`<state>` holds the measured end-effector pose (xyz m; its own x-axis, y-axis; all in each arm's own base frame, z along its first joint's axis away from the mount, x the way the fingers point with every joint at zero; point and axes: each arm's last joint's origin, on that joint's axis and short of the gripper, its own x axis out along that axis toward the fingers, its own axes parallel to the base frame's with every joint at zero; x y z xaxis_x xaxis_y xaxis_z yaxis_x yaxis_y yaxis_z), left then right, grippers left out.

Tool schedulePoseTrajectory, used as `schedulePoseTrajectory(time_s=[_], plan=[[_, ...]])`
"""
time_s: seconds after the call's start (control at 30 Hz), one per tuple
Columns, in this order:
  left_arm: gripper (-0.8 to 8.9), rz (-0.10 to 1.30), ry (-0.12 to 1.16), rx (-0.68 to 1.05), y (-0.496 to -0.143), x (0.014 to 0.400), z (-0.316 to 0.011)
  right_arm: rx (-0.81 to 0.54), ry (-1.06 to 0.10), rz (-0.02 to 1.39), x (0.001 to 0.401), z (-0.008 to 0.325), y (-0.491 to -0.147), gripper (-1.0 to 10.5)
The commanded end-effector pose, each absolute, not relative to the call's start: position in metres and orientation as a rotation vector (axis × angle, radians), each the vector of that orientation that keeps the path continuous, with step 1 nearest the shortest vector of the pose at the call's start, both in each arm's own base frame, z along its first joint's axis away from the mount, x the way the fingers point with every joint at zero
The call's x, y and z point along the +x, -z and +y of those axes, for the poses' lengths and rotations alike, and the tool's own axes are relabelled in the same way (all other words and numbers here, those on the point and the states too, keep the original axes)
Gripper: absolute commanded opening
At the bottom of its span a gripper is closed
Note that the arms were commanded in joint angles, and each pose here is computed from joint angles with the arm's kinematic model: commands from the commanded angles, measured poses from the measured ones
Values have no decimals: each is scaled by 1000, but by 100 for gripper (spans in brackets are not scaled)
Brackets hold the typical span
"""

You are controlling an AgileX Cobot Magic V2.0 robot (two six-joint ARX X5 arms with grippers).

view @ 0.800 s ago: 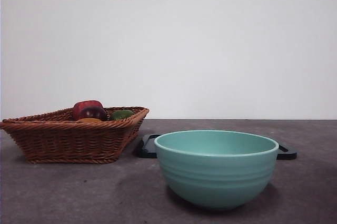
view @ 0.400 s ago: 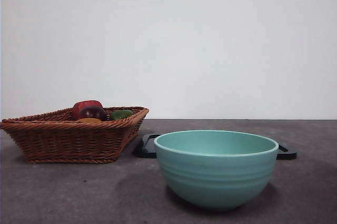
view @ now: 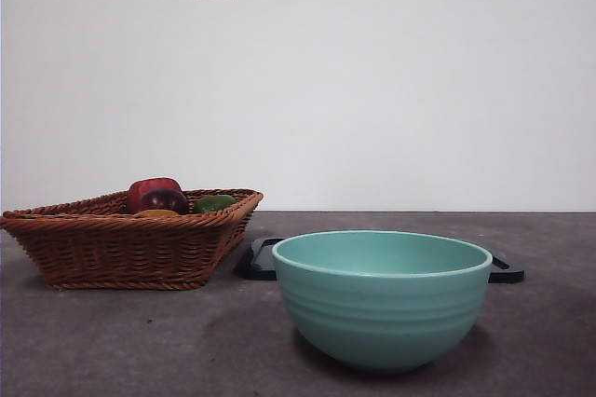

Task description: Pick up the wifruite, put it on the bowl, pick up the plate, put it on desk

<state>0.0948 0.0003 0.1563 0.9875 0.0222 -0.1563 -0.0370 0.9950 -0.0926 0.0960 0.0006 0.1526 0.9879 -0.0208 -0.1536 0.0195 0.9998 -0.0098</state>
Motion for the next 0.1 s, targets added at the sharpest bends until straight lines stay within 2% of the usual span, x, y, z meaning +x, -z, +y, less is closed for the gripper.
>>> schedulePoseTrajectory(time_s=[0.03, 0.1], plan=[[20, 179, -30, -88, -149, 96, 0, -13, 26, 148, 96, 0, -152, 14], [20, 178, -31, -88, -149, 96, 0, -13, 26, 148, 96, 0, -152, 14]])
